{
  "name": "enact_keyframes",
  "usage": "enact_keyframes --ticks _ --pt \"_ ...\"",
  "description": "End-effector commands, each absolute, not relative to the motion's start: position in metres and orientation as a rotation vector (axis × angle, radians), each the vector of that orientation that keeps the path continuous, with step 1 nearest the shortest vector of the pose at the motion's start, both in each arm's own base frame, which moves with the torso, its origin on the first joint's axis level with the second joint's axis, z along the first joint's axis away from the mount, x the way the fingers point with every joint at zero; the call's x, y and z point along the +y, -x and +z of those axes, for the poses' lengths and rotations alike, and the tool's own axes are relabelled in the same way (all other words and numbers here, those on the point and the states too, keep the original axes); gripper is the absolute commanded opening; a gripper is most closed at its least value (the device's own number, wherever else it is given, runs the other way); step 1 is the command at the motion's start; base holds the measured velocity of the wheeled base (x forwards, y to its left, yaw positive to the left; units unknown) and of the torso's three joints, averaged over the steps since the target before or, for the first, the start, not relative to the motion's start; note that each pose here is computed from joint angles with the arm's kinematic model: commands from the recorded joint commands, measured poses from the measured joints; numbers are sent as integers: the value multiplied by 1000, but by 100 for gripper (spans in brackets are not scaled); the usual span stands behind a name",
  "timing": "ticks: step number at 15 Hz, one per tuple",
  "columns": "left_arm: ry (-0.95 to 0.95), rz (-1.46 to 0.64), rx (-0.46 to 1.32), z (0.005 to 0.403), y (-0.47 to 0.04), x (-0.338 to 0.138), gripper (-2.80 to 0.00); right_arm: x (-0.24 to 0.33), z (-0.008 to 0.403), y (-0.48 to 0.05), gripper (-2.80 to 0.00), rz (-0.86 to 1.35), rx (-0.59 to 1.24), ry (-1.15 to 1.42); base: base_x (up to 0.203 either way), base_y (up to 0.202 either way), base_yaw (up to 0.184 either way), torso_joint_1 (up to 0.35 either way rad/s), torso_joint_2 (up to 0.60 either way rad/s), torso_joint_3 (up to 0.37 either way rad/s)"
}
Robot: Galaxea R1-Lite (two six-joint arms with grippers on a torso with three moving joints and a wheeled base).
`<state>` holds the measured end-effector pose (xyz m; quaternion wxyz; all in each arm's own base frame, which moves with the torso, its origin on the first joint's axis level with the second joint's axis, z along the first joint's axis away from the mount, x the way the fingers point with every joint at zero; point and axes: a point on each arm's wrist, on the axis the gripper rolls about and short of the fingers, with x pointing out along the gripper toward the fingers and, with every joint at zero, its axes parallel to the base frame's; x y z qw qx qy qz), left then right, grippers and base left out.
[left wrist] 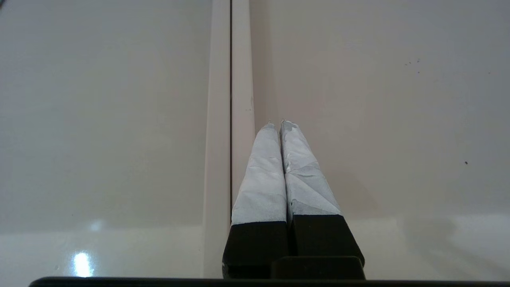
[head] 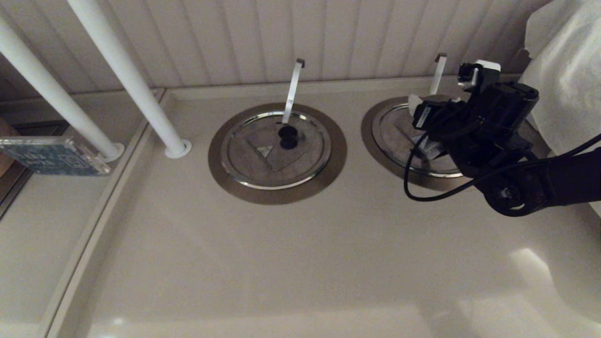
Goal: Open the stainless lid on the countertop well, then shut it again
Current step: Open the lid
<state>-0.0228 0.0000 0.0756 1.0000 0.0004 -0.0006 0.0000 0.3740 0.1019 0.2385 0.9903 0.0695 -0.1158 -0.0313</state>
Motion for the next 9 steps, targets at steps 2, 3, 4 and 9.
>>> enact_keyframes --ticks 2,3,4,9 --pt "-1 0 -2 76 23 0 -280 114 238 -366 0 -46 -226 -145 0 0 0 0 0 0" --pt "-1 0 -2 76 23 0 -280 118 237 -363 0 -39 -222 -145 0 0 0 0 0 0" --pt "-1 0 -1 76 23 0 -280 121 238 -360 0 -34 -223 -146 0 0 0 0 0 0" --pt "-2 0 -1 76 23 0 -280 130 235 -349 0 -1 -203 -144 0 0 0 0 0 0"
